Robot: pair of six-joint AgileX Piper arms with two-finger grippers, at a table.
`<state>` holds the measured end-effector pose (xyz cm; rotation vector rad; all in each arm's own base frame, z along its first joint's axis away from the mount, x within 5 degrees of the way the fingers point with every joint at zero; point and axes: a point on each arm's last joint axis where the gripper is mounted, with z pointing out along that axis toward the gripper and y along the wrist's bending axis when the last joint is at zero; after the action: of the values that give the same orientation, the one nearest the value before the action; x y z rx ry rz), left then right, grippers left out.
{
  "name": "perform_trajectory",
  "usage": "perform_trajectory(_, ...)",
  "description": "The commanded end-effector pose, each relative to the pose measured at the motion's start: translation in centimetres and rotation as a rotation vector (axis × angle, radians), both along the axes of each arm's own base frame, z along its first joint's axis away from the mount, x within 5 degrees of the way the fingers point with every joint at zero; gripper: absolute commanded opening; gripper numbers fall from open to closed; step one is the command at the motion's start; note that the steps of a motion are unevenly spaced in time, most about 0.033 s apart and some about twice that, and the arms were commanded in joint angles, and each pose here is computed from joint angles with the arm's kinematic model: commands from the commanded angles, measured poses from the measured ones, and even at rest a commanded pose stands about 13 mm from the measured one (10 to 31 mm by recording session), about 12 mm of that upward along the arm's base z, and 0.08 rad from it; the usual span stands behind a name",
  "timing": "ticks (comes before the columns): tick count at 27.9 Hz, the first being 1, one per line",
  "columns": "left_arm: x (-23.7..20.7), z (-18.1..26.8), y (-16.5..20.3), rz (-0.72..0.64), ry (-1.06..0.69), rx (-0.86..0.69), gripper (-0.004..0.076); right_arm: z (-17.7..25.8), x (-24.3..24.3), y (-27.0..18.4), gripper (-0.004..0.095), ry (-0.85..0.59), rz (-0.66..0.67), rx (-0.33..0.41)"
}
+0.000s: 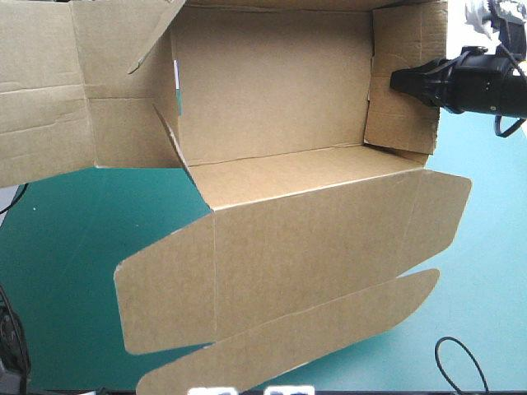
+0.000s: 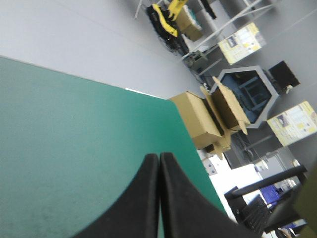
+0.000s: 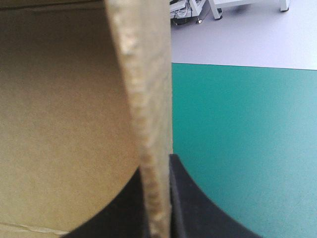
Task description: Fold the box
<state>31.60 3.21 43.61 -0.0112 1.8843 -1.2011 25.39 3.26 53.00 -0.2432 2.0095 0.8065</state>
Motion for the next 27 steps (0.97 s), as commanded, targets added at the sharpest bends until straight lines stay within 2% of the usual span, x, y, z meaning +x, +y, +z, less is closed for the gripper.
perform_trajectory(1,-4.0,4.8,-3.0,-0.132,-0.166,-0.061,-0.0009,1.0,-0.1,0.2,-0.0017,-0.024,0.019,0.079)
perform_trajectory(6,-6.9,6.7,-5.0,-0.178,-0.24,-0.022,-0.0009,-0.1,1.4,0.4,-0.0016,0.021,0.036,0.08)
perform_trajectory(14,-10.4,8.7,-6.2,-0.191,-0.333,0.013,-0.0009,-1.0,2.8,1.1,-0.0016,0.036,0.057,0.066)
perform_trajectory(17,-11.2,9.0,-6.4,-0.185,-0.346,0.048,-0.0009,-1.3,3.2,1.6,-0.0016,0.038,0.066,0.056)
perform_trajectory(20,-12.3,8.9,-6.6,-0.162,-0.333,0.13,-0.0009,-1.7,3.9,2.1,-0.0016,0.026,0.042,0.01)
perform_trajectory(27,-12.8,9.0,-6.7,-0.155,-0.334,0.148,-0.0009,-2.6,5.1,2.5,-0.0016,0.044,0.046,0.022)
